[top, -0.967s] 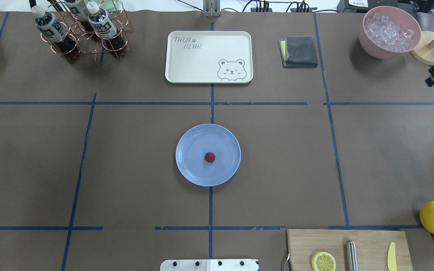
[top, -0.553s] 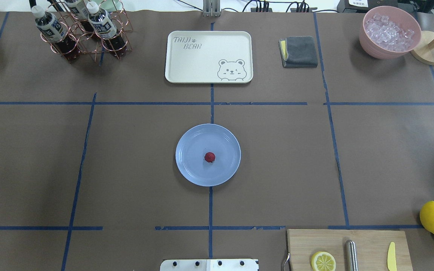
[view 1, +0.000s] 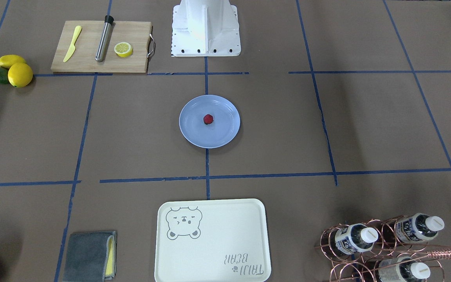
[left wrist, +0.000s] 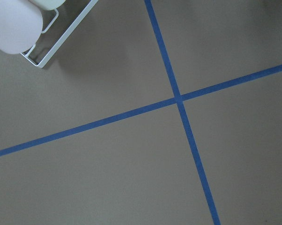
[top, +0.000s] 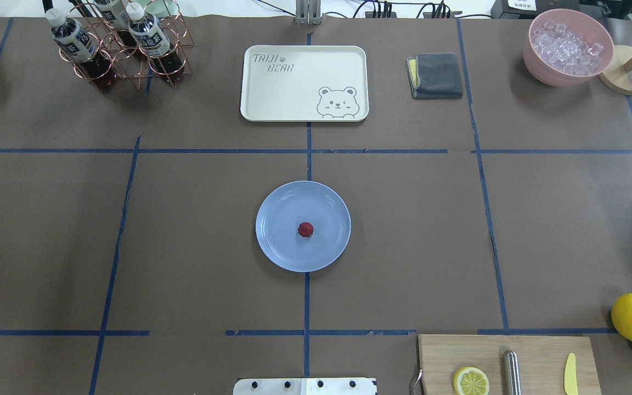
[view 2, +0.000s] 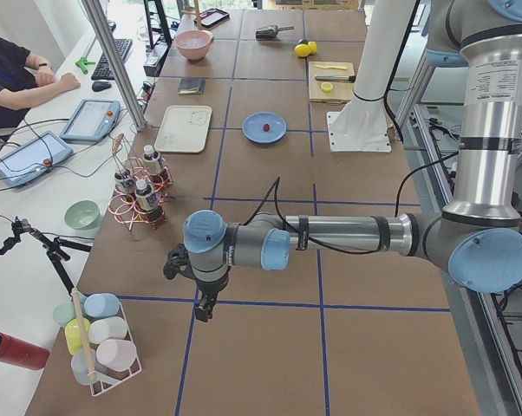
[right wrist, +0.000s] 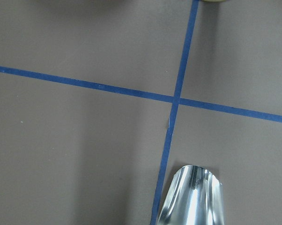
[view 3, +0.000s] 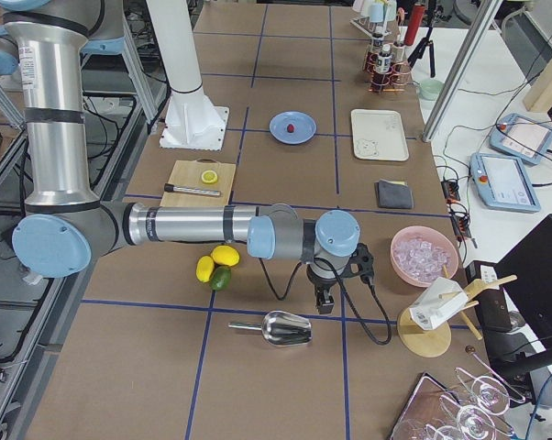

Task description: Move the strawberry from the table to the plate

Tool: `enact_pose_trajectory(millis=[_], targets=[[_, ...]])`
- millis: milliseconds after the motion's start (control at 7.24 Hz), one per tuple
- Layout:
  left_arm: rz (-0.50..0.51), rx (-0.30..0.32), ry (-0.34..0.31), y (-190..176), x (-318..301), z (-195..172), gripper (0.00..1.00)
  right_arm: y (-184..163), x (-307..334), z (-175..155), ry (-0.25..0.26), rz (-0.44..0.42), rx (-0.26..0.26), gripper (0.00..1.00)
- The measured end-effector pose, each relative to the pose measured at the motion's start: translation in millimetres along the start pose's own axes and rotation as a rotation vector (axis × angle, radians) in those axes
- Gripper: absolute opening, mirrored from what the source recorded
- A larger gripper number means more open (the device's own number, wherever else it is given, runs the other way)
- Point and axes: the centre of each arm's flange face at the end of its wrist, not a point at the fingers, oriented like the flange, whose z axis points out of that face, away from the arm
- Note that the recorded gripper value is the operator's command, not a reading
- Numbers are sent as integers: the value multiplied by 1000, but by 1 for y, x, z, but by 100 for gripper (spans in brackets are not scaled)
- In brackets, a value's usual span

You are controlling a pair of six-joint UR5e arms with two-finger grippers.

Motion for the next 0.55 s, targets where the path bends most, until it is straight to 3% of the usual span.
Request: enact_pose_trajectory(millis=[553], targets=[[-51,3,19,-2,1,0,100,16,24,1,-18,41,13,100]])
